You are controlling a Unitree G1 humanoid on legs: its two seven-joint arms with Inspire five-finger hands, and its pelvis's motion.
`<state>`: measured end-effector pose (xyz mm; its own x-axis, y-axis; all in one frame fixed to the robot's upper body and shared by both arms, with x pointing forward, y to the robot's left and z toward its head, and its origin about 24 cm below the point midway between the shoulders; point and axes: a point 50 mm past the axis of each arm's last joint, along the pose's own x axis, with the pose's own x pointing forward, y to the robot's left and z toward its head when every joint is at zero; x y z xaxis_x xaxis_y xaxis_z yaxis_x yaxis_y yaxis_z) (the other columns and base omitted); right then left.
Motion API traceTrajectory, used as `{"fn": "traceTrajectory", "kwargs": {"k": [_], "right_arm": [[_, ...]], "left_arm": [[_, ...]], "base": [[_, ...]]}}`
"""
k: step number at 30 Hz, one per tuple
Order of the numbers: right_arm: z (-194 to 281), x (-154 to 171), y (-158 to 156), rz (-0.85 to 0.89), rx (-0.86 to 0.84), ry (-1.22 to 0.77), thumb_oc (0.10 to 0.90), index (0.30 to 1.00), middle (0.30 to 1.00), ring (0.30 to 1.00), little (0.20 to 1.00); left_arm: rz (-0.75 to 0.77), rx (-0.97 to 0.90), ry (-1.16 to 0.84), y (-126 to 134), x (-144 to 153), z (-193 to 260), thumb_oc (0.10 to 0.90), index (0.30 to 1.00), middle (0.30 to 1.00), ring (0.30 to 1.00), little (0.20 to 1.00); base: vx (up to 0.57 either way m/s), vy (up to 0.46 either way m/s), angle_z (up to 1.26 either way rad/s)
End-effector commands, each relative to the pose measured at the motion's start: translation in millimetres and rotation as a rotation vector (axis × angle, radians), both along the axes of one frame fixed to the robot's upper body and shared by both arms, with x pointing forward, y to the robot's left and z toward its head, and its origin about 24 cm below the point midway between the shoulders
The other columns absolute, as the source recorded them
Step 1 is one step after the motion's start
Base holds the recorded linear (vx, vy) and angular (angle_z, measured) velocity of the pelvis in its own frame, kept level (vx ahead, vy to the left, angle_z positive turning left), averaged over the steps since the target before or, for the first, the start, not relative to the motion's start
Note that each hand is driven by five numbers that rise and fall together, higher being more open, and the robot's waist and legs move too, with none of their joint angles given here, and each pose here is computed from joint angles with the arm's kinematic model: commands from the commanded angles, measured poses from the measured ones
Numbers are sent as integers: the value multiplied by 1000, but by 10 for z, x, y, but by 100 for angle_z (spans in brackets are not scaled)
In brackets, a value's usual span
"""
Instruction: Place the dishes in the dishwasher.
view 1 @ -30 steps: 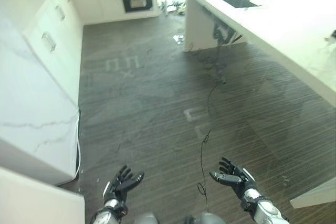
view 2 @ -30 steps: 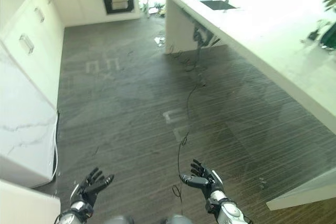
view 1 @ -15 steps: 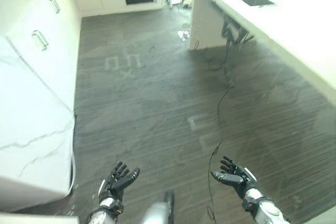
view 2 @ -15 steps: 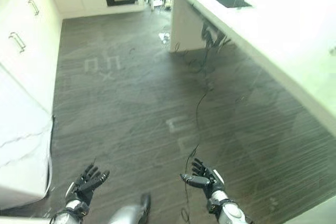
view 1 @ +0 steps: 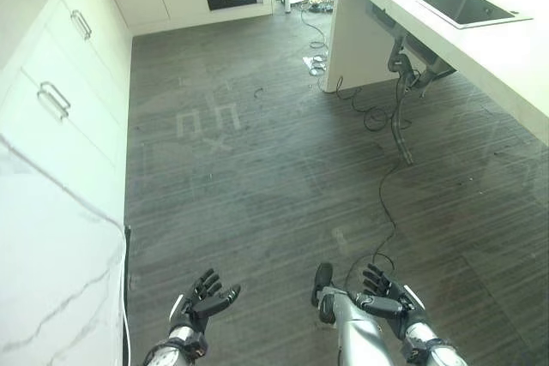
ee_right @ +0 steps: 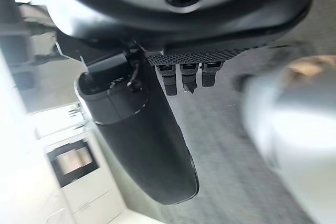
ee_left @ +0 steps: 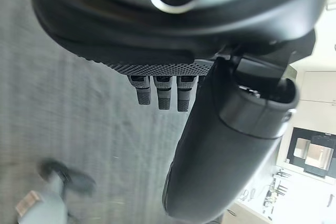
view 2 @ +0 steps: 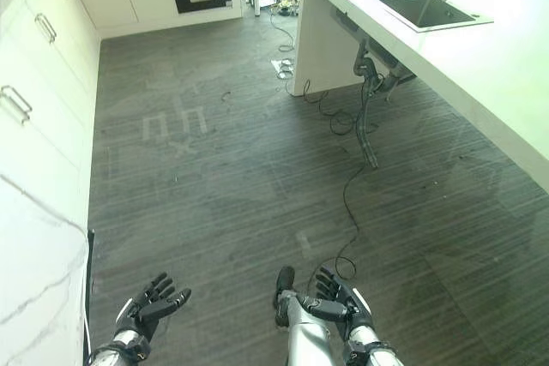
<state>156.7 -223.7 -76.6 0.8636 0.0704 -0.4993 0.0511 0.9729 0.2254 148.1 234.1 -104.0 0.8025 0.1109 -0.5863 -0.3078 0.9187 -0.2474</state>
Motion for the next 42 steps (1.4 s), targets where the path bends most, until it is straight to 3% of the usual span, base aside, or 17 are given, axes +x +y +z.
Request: {"fn": "traceTrajectory", "kwargs": {"k": [1,8,17,24,31,35,42], "right_arm": [[387,340,-24,-12,26,-240,800,900,900,900,900],[548,448,-129,59,-40,-295,800,900,900,900,900],[627,507,52,183,-48,-327,800,900,900,900,900],[707,588,200,178,26,-390,800,900,900,900,900],[840,729,392,127,98,-464,800,900,900,900,900],[906,633,240,121,96,-513,800,900,900,900,900],[1131,700,232,142,70,-600,800,900,900,900,900]], "left_arm": [[-102,117,-272,180,403,503,800,900,900,900,900],[-145,81,-312,-33,455,530,800,900,900,900,900],[-98,104,-330,92,269,553,800,900,900,900,900],[-120,173,-391,237,536,757,800,900,900,900,900],[-227,261,-456,86,762,971,800,900,900,900,900],[-296,312,-498,51,752,1074,800,900,900,900,900],[-250,333,-589,40,733,1251,800,900,900,900,900]], "base": [[792,-396,66],[370,-200,-53],[385,173,-62],[388,266,-27],[353,197,38],[472,-152,22],[411,-168,-11]]}}
